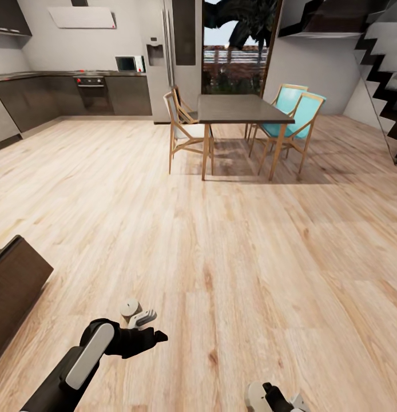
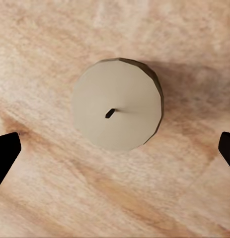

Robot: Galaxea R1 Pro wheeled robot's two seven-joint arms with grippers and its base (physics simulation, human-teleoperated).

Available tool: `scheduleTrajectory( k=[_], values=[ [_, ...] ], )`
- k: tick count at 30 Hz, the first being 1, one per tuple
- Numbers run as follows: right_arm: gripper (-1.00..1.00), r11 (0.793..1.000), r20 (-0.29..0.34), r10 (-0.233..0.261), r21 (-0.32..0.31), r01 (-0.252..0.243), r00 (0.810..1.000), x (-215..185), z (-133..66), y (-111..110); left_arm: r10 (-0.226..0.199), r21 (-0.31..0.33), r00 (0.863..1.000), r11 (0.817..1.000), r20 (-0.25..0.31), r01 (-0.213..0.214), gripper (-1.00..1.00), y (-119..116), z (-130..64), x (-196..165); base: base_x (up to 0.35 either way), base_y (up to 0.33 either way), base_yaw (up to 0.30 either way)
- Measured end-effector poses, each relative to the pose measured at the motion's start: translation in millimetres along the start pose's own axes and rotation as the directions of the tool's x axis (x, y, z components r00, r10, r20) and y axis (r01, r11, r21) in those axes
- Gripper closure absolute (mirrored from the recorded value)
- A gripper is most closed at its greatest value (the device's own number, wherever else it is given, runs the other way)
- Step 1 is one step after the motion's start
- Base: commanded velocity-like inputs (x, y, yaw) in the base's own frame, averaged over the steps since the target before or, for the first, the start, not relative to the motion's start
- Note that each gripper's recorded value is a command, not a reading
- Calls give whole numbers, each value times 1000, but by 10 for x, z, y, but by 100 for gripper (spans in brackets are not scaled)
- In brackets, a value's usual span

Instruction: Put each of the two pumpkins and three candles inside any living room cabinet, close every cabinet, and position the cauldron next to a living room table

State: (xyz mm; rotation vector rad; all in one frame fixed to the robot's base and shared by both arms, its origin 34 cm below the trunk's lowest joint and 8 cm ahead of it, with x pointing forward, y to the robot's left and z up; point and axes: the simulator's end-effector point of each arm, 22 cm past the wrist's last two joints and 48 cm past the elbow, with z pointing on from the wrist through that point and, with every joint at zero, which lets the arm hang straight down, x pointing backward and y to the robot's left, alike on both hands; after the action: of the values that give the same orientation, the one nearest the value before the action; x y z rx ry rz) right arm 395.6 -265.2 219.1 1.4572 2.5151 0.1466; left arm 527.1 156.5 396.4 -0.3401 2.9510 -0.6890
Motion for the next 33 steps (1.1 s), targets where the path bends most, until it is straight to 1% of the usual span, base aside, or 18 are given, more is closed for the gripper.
scheduleTrajectory(
  k=[5, 9, 17, 22, 28, 33],
  values=[
    [-100, 1000, 20, -7, -3, 7, 1000, -10, 99, -30, 0, 0, 1000, 1000, 0, 0, -100, 53, 94, 28, 0, 0, 0],
    [-100, 1000, 38, -31, -4, 31, 999, -25, 177, -60, 0, 0, 1000, 1000, 0, 0, -100, 96, 169, 51, 0, 0, 0],
    [-100, 999, 42, -44, -5, 44, 998, 12, 337, -126, 2, 1, 1000, 1000, 3, -2, -100, 185, 311, 87, 0, 0, 0],
    [-100, 999, 42, -44, -5, 45, 998, 41, 438, -170, 34, 26, 998, 999, 49, -36, -100, 86, 280, -26, 0, 0, 0],
    [-100, 999, 42, -44, -6, 45, 998, 77, 559, -225, 67, 17, 993, 997, 98, -69, -100, 211, 202, -160, 0, 0, 0],
    [-100, 999, 41, -50, -6, 50, 998, 110, 661, -270, 87, 14, 988, 996, 127, -90, -100, 278, 180, -220, 0, 0, 0]
  ],
)
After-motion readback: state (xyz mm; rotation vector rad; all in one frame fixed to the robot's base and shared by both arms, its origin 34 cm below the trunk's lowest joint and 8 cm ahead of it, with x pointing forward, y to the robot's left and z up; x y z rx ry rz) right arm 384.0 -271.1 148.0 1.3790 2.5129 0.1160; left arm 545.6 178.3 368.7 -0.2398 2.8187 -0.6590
